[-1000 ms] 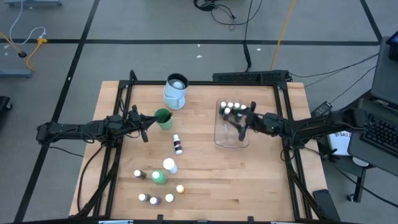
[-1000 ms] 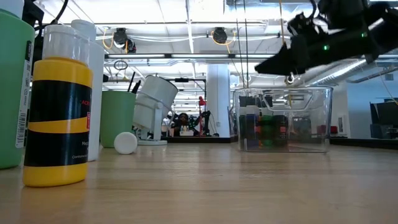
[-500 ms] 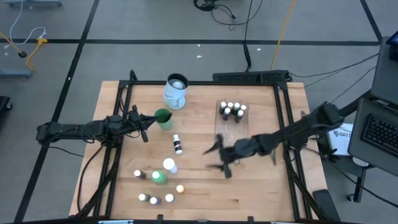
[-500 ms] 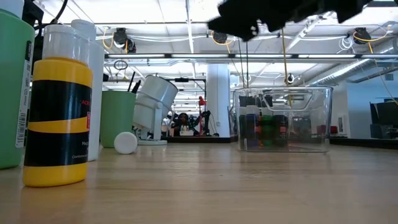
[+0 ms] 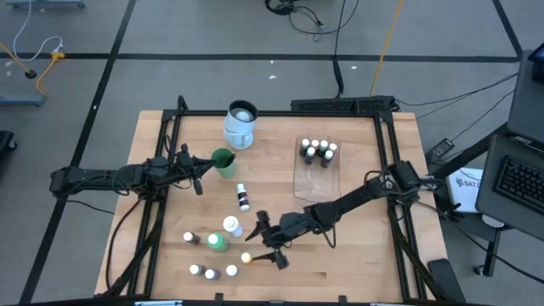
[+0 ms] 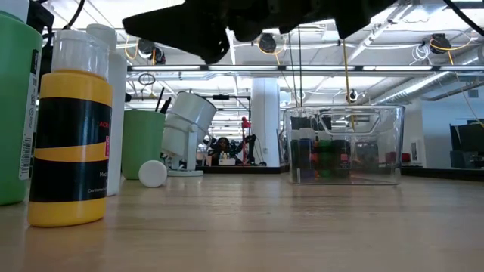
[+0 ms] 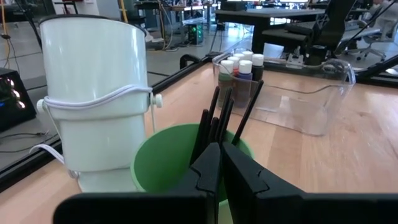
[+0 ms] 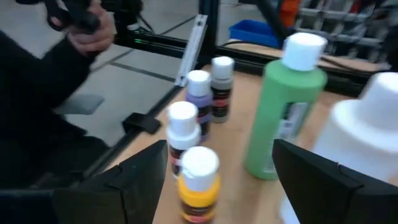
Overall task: Pick & Place Paint Supplies
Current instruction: Put the yellow paint bottle into the transparent bin
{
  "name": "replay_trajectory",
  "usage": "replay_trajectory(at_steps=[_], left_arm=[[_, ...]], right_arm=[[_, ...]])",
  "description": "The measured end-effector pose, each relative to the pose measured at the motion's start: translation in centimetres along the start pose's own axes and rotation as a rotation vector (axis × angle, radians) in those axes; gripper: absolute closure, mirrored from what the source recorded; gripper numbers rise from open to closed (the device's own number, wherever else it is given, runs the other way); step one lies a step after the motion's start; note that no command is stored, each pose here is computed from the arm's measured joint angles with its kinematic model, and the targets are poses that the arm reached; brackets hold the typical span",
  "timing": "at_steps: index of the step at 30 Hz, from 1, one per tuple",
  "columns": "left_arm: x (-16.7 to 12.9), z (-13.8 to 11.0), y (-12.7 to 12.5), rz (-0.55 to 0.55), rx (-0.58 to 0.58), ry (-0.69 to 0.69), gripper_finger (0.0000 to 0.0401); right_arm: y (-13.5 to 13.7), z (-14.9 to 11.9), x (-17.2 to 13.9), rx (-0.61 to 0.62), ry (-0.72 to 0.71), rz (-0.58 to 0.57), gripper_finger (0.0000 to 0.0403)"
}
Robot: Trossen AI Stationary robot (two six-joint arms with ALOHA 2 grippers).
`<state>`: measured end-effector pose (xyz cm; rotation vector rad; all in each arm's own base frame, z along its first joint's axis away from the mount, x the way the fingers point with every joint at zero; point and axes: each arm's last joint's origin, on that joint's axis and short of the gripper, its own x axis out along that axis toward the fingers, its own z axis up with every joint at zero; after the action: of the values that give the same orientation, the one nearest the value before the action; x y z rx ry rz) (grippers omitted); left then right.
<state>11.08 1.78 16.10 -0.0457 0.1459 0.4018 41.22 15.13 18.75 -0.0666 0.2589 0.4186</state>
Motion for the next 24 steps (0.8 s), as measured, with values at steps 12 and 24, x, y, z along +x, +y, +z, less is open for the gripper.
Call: replay_trajectory(at_steps=[12,24], left_arm=[[0.0,0.0,0.0,0.001,0.000,-0.001,0.0382],[0.0,0.0,0.0,0.004,0.000,-0.002,0.0382]], right_arm=[[0.0,-1.7,2.6,0.077,-0.011,0.042,0.0119],[0.1,-3.7,3.6,0.097,0.005,0.088,0.0124]])
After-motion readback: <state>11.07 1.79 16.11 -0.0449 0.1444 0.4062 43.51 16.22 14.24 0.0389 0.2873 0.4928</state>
